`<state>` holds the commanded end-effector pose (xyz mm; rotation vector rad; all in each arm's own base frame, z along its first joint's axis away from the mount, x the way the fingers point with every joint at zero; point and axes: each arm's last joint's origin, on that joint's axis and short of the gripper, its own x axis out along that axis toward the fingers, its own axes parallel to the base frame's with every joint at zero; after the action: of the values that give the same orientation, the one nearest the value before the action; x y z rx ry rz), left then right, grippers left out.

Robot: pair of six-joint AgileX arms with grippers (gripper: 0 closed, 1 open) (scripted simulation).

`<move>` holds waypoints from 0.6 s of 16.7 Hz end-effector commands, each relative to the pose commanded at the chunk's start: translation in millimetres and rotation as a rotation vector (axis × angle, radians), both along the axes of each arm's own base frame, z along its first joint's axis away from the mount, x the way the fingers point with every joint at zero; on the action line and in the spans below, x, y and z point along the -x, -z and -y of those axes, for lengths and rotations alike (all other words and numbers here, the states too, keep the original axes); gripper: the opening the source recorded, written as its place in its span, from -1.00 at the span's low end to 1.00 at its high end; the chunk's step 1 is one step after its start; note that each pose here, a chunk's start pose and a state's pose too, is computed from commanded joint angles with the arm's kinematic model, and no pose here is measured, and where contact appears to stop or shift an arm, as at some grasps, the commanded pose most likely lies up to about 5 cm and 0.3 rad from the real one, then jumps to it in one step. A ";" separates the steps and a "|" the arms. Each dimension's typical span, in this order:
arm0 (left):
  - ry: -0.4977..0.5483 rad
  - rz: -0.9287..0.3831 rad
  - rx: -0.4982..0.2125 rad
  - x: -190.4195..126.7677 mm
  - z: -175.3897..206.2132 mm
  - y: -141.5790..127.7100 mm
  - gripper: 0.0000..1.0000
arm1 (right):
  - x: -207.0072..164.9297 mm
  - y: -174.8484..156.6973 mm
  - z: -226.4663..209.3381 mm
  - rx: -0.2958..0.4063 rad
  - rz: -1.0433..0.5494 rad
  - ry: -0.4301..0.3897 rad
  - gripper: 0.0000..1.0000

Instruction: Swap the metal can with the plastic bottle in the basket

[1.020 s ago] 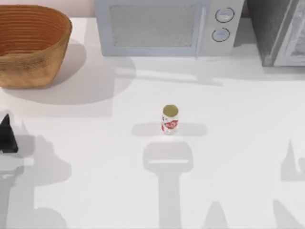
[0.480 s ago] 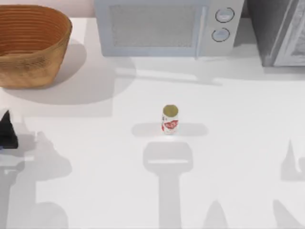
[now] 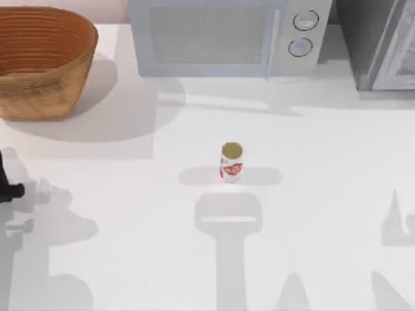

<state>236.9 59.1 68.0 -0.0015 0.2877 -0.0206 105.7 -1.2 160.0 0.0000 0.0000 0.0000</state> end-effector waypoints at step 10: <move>0.000 0.000 0.000 0.0 0.0 0.0 -1.00 | 0.0 0.0 0.0 0.000 0.000 0.000 1.00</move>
<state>236.9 59.1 68.0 -0.0015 0.2877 -0.0206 105.7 -1.2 160.0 0.0000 0.0000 0.0000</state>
